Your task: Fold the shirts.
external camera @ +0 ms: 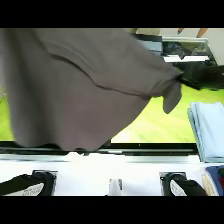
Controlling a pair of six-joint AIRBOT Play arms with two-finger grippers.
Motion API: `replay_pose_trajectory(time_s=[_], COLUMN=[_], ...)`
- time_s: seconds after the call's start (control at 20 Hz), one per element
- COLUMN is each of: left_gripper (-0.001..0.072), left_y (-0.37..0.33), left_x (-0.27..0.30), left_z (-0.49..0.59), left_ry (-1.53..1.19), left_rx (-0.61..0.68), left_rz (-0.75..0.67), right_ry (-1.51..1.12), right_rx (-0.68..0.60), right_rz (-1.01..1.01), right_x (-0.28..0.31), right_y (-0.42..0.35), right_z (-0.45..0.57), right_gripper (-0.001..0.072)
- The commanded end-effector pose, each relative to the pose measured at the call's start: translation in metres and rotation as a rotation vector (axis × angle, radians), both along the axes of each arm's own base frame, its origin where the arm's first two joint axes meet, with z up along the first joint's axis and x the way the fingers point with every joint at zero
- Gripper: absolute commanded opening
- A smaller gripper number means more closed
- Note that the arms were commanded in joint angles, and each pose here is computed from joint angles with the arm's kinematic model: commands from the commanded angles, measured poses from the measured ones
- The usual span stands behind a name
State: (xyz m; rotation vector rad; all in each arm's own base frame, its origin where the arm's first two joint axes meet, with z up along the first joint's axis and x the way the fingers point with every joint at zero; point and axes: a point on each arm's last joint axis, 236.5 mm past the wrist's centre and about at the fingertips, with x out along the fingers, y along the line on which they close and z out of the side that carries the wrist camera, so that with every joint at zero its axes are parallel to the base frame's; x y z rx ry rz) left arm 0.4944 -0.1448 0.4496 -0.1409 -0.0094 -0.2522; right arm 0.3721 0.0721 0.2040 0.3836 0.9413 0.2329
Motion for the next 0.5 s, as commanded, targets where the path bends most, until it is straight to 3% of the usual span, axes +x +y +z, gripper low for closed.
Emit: replay_pose_trajectory(time_s=[0.0,0.1,0.15,0.25,0.3,0.45], left_gripper=[0.004,0.0054,0.0142,0.0539,0.0614,0.0614], left_y=[-0.032,-0.064,-0.074,-0.083,-0.084,-0.083], left_x=[0.066,0.045,0.03,-0.003,-0.021,-0.069], left_z=[-0.209,-0.317,-0.355,-0.406,-0.42,-0.423], left_ry=[0.62,0.984,1.119,1.324,1.395,1.482], left_rx=[-0.159,-0.158,-0.134,-0.041,0.03,0.228], left_rz=[-0.063,-0.138,-0.167,-0.215,-0.253,-0.403], right_ry=[0.244,0.358,0.386,0.421,0.438,0.452], right_rx=[0.091,0.087,0.081,0.067,0.066,0.052], right_rz=[-0.02,-0.007,0.007,0.042,0.05,0.073], right_x=[0.017,0.005,-0.001,-0.012,-0.016,-0.022], right_y=[0.012,0.012,0.013,0.013,0.014,0.013], right_z=[-0.095,-0.132,-0.144,-0.158,-0.162,-0.164], right_gripper=[0.0024,0.0024,0.0024,0.0024,0.0024,0.0024])
